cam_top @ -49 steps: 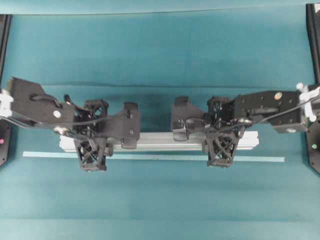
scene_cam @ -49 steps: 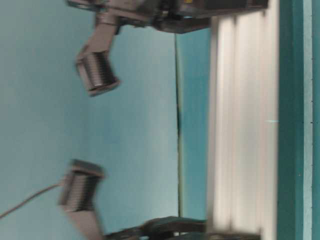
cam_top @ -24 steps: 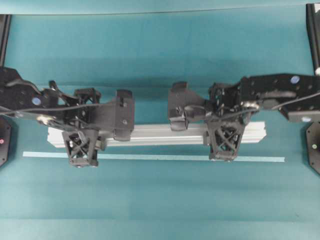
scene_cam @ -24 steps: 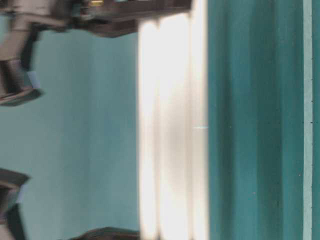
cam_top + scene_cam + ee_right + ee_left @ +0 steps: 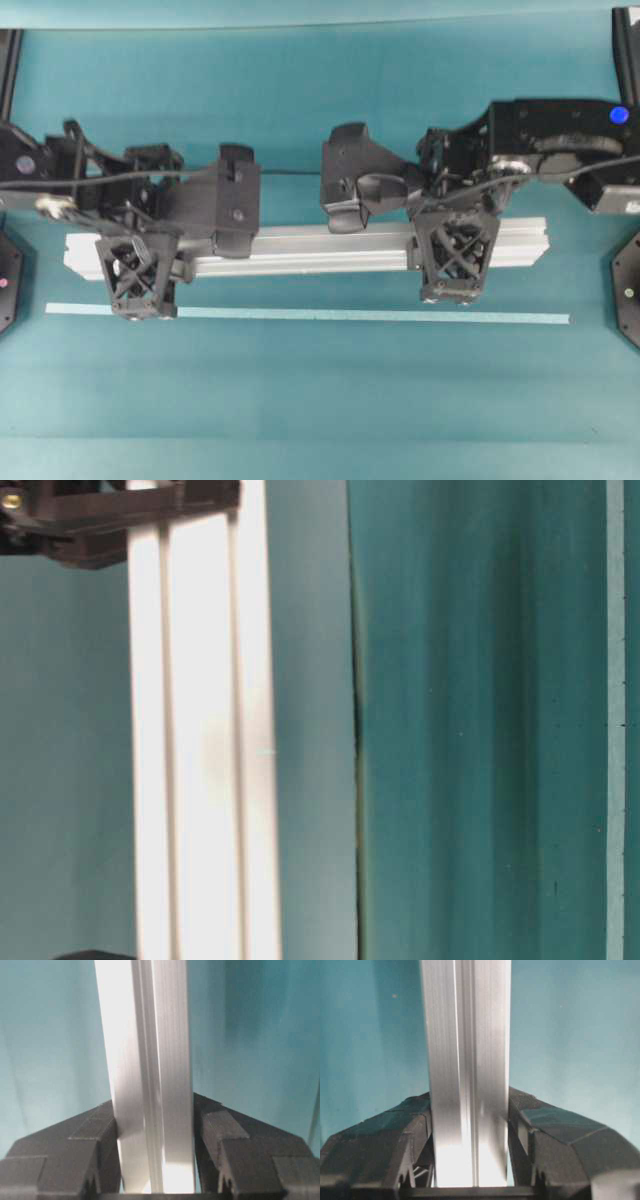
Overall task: Lift the metal rail with both hands.
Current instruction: 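Lift the rail with both grippers and raise it toward the back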
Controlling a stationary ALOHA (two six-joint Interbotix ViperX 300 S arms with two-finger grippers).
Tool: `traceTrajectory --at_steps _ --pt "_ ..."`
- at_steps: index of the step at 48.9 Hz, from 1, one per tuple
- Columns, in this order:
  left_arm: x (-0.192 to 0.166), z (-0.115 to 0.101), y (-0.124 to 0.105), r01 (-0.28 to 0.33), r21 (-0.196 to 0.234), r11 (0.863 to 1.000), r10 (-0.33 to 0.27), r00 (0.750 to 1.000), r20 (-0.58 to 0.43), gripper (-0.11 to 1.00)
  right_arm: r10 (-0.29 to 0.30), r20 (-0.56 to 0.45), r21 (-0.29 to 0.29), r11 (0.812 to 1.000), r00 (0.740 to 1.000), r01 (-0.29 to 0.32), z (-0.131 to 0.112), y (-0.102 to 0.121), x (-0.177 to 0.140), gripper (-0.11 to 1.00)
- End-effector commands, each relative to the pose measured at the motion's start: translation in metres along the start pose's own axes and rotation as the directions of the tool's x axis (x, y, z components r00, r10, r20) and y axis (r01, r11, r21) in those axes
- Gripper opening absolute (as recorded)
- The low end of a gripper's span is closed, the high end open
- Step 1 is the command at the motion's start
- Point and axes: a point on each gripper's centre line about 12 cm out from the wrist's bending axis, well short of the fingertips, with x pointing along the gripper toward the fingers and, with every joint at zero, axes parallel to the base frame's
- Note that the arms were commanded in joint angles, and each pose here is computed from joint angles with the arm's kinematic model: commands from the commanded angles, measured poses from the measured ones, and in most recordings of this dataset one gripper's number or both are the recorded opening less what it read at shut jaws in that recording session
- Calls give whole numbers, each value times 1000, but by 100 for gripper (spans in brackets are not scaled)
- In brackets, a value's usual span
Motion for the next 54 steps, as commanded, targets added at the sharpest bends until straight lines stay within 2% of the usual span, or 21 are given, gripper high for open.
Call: traceTrajectory --at_steps 1,10,39,54 --pt "-31 11 1 -1 3 1000 1 997 77 35 4 31 27 1000 1000 -5 3 1 -18 39" --pt "-51 17 5 -6 -11 1000 6 997 76 35 4 14 63 998 1000 -5 4 2 -30 39" --pt "-101 35 8 -7 -20 1000 10 992 126 35 3 59 95 995 998 -9 7 8 -86 39" --pt "-123 43 9 -8 -25 1000 11 992 123 35 0 79 88 996 997 -7 9 11 -108 39"
